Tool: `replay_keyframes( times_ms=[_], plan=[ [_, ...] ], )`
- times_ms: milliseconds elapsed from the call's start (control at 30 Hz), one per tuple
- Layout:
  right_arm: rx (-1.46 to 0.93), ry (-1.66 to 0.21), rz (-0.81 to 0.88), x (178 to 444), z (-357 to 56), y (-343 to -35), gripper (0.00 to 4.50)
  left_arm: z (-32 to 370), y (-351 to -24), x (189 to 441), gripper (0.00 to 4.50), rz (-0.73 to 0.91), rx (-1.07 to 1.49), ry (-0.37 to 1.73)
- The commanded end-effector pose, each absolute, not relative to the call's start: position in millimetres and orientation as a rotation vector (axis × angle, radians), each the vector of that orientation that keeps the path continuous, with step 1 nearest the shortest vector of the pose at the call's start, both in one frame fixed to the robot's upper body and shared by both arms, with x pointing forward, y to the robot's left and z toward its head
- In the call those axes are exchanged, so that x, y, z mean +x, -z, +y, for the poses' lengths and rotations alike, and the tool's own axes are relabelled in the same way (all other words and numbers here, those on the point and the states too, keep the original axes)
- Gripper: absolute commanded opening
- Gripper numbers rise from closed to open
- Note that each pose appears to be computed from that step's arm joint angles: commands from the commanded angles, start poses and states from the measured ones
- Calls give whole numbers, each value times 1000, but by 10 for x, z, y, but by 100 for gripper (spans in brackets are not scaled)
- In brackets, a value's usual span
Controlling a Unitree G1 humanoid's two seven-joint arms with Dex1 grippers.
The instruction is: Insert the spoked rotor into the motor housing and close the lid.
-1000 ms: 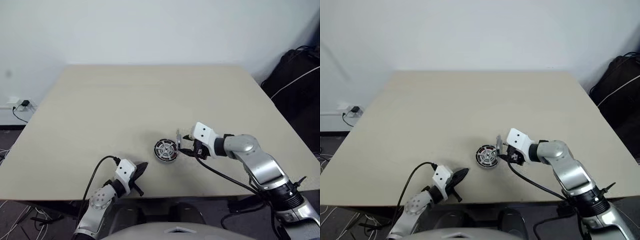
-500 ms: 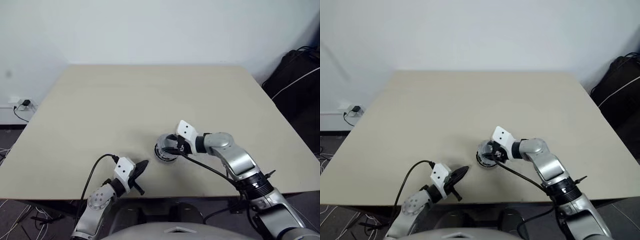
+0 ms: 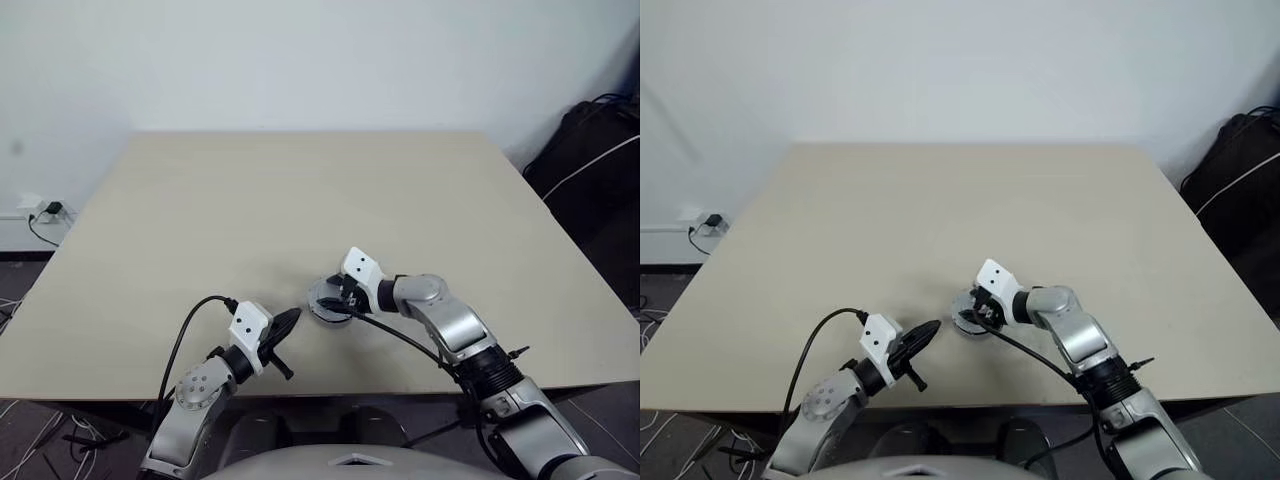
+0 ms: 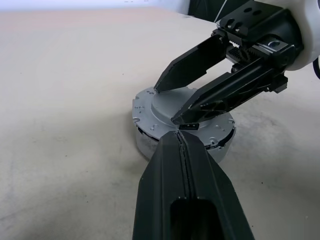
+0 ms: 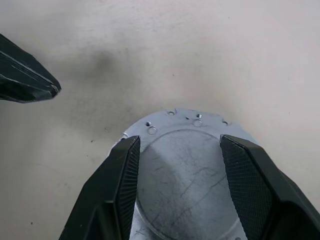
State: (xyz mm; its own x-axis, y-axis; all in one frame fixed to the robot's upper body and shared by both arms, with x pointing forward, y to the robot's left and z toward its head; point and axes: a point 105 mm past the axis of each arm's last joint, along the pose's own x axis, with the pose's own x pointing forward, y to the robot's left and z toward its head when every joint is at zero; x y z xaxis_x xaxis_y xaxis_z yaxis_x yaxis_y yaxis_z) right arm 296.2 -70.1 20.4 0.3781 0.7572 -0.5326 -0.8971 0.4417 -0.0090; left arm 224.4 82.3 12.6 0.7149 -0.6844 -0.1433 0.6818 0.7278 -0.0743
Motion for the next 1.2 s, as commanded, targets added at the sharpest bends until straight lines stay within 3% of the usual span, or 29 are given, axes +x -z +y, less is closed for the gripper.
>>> replay_keyframes(
  times_ms=[33, 267, 500, 567, 733, 1200],
  plan=[
    [-306, -1086, 609, 2808, -794, -13, 270, 787, -314, 2282, 0, 100, -16, 764],
    [-316, -1055, 605, 2786, -885, -40, 270, 761, -322, 2276, 0, 105, -22, 766],
    [-228, -954, 400, 2983, -796, -439, 270, 770, -331, 2301, 0, 99, -25, 749],
    [-226, -952, 369, 2995, -803, -507, 305, 776, -309, 2305, 0, 103, -26, 748],
    [-235, -958, 369, 2997, -829, -491, 448, 784, -274, 2308, 0, 108, -28, 751],
    [-233, -981, 427, 2894, -686, -249, 448, 822, -236, 2300, 0, 119, -31, 738]
  ],
)
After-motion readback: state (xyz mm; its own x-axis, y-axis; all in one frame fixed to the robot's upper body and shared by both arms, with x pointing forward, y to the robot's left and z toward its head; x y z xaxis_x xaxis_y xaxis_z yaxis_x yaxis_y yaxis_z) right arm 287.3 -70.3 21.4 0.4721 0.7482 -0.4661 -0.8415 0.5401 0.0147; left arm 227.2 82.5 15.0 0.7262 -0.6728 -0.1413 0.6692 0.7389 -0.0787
